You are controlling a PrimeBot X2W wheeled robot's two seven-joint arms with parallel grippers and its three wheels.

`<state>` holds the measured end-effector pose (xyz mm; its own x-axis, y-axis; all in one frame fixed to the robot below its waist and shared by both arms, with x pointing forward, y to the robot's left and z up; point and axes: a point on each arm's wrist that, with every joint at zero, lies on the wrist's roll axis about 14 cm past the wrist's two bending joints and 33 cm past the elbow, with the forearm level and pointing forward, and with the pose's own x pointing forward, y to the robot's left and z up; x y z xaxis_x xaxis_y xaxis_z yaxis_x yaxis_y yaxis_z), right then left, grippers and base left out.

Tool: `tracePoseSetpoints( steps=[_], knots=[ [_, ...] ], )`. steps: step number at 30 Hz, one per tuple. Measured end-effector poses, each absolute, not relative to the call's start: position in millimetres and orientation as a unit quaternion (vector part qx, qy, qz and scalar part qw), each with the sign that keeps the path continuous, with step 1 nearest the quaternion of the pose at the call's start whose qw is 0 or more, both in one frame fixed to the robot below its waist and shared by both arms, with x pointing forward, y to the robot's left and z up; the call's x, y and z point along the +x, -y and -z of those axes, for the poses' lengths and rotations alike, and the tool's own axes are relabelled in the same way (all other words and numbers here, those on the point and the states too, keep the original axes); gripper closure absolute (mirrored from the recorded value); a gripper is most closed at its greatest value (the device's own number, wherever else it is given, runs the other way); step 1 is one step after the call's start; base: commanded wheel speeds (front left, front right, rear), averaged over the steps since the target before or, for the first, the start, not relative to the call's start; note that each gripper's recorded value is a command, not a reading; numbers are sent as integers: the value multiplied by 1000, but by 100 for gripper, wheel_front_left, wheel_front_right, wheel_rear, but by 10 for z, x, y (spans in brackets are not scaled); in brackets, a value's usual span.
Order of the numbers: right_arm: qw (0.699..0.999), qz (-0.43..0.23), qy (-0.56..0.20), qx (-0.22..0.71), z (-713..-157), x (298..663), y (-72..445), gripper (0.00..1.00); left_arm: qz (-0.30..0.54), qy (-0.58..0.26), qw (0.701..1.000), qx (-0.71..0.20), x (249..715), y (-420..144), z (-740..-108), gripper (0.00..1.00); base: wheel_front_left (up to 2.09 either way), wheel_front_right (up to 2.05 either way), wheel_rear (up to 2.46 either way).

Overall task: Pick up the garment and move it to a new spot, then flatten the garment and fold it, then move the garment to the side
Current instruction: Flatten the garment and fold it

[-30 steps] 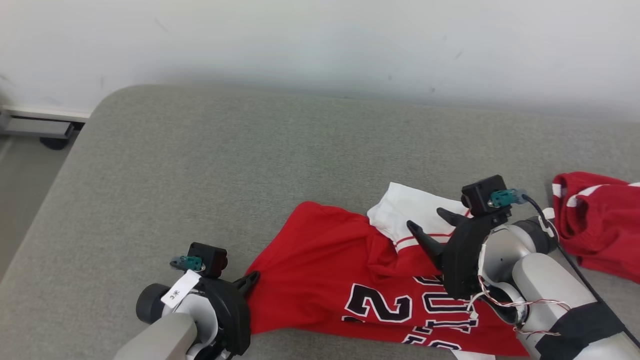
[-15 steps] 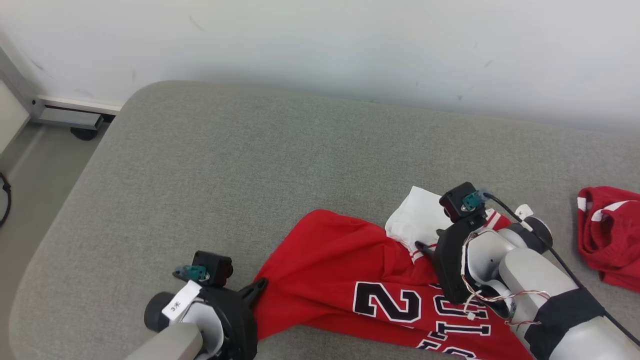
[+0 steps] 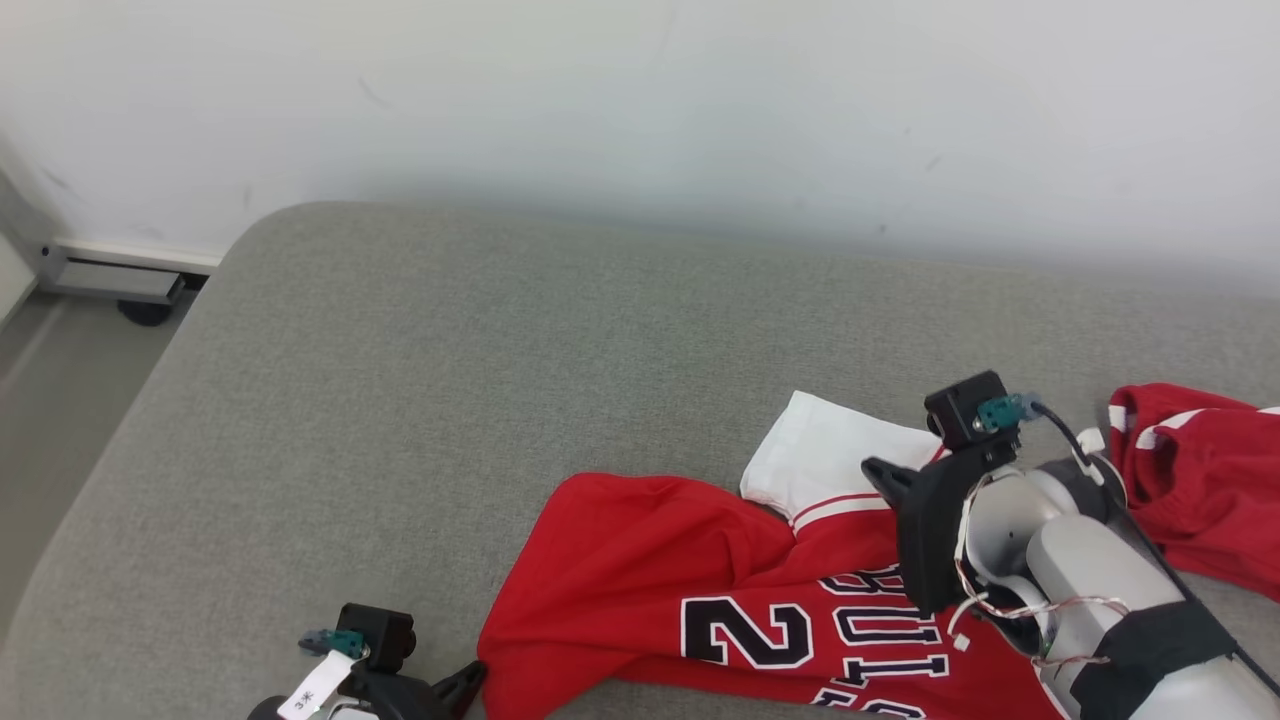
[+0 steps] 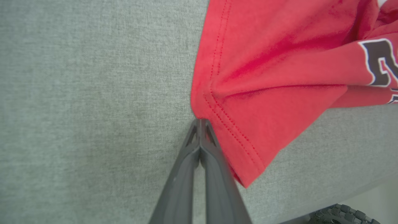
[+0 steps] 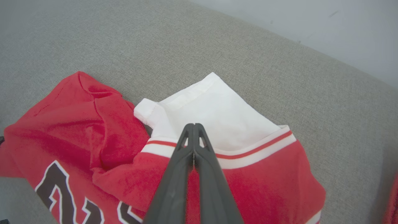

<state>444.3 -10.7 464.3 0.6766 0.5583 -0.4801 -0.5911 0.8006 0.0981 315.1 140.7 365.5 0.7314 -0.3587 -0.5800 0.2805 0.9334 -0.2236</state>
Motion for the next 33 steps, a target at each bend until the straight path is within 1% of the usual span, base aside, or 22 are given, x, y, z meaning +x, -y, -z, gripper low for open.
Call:
tracePoseSetpoints(
  steps=[1, 2, 9, 10, 11, 15, 20, 24, 27, 33],
  knots=[
    [914, -311, -257, -31, -4601, 4406, 141, 55, 174, -326, 927, -57, 3137, -1402, -3645, 100, 0, 0, 0],
    [914, -308, -262, -32, -4569, 4375, 172, 0, 177, -323, 928, -56, 3147, -1389, -3662, 100, 0, 0, 0],
    [920, -288, -262, -41, -4584, 4367, 362, 0, 207, -301, 929, -59, 3210, -1151, -3821, 100, 0, 0, 0],
    [921, -284, -262, -43, -4580, 4376, 387, 0, 203, -294, 932, -59, 3238, -1155, -3851, 22, 0, 0, 0],
    [923, -278, -263, -47, -4573, 4392, 420, 0, 196, -285, 936, -60, 3272, -1171, -3884, 0, 0, 0, 0],
    [928, -250, -265, -76, -4536, 4461, 612, 0, 183, -253, 948, -64, 3390, -1221, -4030, 0, 0, 0, 0],
    [927, -230, -286, -82, -4405, 4478, 729, 0, 181, -220, 956, -68, 3551, -1217, -4194, 0, 0, 0, 0],
    [929, -216, -289, -84, -4397, 4569, 778, 0, 189, -206, 958, -66, 3711, -1199, -4309, 0, 0, 0, 0],
    [928, -216, -292, -82, -4376, 4613, 754, 0, 194, -210, 956, -62, 3808, -1220, -4327, 0, 0, 0, 0],
    [931, -208, -287, -84, -4410, 4727, 747, 0, 205, -245, 947, -47, 3932, -1252, -4212, 0, 0, 0, 0]
  ],
)
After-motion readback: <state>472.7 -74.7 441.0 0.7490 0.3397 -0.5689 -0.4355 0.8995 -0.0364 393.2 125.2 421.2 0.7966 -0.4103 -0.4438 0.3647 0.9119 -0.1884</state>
